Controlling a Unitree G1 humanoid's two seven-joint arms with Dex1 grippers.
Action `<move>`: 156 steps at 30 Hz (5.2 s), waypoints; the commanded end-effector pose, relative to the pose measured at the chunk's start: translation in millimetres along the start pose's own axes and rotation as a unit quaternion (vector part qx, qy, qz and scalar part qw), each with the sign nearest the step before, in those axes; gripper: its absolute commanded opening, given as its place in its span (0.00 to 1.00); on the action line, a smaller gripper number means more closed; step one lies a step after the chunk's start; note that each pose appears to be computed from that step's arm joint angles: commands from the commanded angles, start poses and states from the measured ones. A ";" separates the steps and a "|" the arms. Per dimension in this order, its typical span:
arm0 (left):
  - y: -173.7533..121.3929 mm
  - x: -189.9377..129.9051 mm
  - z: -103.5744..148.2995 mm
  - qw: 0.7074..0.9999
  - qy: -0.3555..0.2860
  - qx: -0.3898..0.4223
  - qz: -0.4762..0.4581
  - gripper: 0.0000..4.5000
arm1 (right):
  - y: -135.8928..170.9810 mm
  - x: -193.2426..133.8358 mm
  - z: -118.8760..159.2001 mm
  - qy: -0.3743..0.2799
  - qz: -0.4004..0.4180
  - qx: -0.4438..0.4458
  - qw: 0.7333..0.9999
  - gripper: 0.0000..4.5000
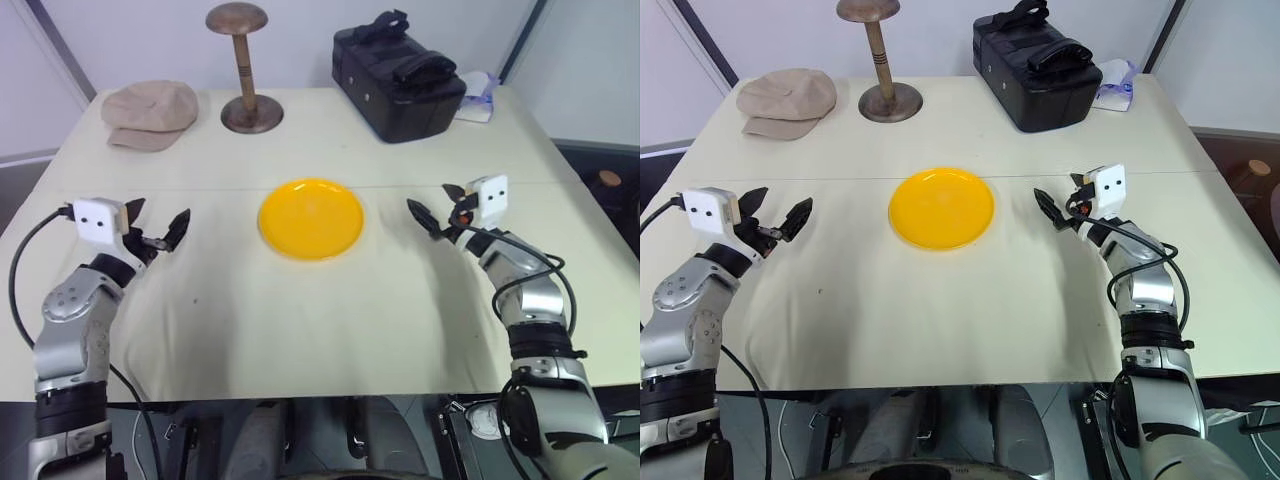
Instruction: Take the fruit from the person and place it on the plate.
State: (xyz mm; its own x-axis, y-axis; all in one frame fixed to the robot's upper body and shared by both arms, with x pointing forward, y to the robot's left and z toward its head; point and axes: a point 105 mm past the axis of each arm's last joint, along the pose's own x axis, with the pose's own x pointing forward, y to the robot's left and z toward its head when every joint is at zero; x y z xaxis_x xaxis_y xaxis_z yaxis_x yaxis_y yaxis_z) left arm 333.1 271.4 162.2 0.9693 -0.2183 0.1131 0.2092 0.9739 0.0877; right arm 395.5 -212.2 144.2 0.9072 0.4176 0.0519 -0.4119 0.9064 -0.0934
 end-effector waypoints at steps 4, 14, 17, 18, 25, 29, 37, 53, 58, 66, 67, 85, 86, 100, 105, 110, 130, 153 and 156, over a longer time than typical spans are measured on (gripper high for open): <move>-1.0 2.5 13.3 1.000 -0.023 0.014 -0.004 0.99 | -4.6 -2.2 19.0 -0.031 -0.008 -0.012 0.999 1.00; -2.5 2.1 11.5 1.000 -0.020 0.015 -0.004 0.99 | -4.6 -3.0 19.3 -0.030 -0.009 -0.013 0.999 1.00; -2.8 2.8 11.2 1.000 -0.019 0.016 -0.006 0.99 | -4.3 -4.0 18.1 -0.029 -0.010 -0.012 0.999 1.00; -2.8 3.2 10.9 1.000 -0.019 0.016 -0.006 0.99 | -4.3 -4.3 18.0 -0.029 -0.011 -0.011 0.999 1.00; -4.4 5.6 9.8 1.000 -0.018 0.016 -0.009 0.99 | -4.9 -5.8 18.2 -0.028 -0.014 -0.012 0.999 1.00; -4.7 6.3 9.5 1.000 -0.018 0.016 -0.010 0.99 | -5.1 -6.2 18.4 -0.028 -0.015 -0.012 0.999 1.00; -4.3 5.6 8.3 1.000 -0.017 0.016 -0.010 0.99 | -4.8 -6.9 18.5 -0.025 -0.014 -0.013 1.000 1.00; -76.9 -9.8 73.5 0.958 -0.044 -0.019 -0.283 0.99 | -5.3 -6.0 17.4 -0.021 -0.011 -0.014 1.000 1.00; -104.4 -16.4 102.0 0.921 -0.047 -0.048 -0.384 0.99 | -7.0 -13.3 18.9 -0.021 -0.017 -0.018 0.999 1.00; -107.0 -0.7 107.7 0.912 -0.059 -0.065 -0.400 0.99 | -9.6 -49.0 54.4 -0.071 -0.049 0.005 0.996 1.00; -107.6 0.5 107.1 0.911 -0.058 -0.067 -0.403 0.99 | -7.1 -50.0 59.4 -0.078 -0.047 0.006 0.996 1.00; -109.4 3.4 102.9 0.908 -0.053 -0.059 -0.411 0.99 | 7.8 -14.9 119.0 -0.155 -0.011 0.005 0.988 1.00; -108.7 2.8 102.9 0.909 -0.053 -0.058 -0.408 0.99 | 8.3 -11.5 119.3 -0.155 -0.007 0.006 0.988 1.00; -104.7 -4.1 101.5 0.920 -0.053 -0.054 -0.384 1.00 | 10.4 3.3 117.0 -0.156 0.017 0.012 0.988 0.73; -105.1 -4.7 99.9 0.921 -0.052 -0.055 -0.382 1.00 | 14.1 3.8 119.0 -0.156 0.023 0.005 0.988 0.72; -102.9 -5.2 96.4 0.923 -0.044 -0.051 -0.379 1.00 | 33.9 8.8 114.9 -0.132 0.064 -0.013 0.989 0.72; -65.6 -22.1 48.0 0.969 0.012 -0.024 -0.248 1.00 | 136.3 82.6 37.7 -0.016 0.203 0.007 0.979 0.72; -3.3 -15.4 39.0 0.998 -0.018 0.027 -0.056 1.00 | 86.9 58.6 100.0 -0.086 0.170 -0.030 0.981 0.99; 4.9 -19.2 35.4 0.999 -0.015 0.032 -0.029 1.00 | 63.5 42.0 97.6 -0.072 0.137 -0.050 0.987 0.99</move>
State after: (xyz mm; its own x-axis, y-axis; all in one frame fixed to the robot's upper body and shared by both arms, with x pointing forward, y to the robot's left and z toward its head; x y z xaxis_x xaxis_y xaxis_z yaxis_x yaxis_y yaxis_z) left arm 314.8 268.6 184.5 0.9425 -0.3214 0.0915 0.3097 0.9430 0.1221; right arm 404.0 -118.8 230.4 0.7261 0.6763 0.1244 -0.6451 0.7325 -0.2175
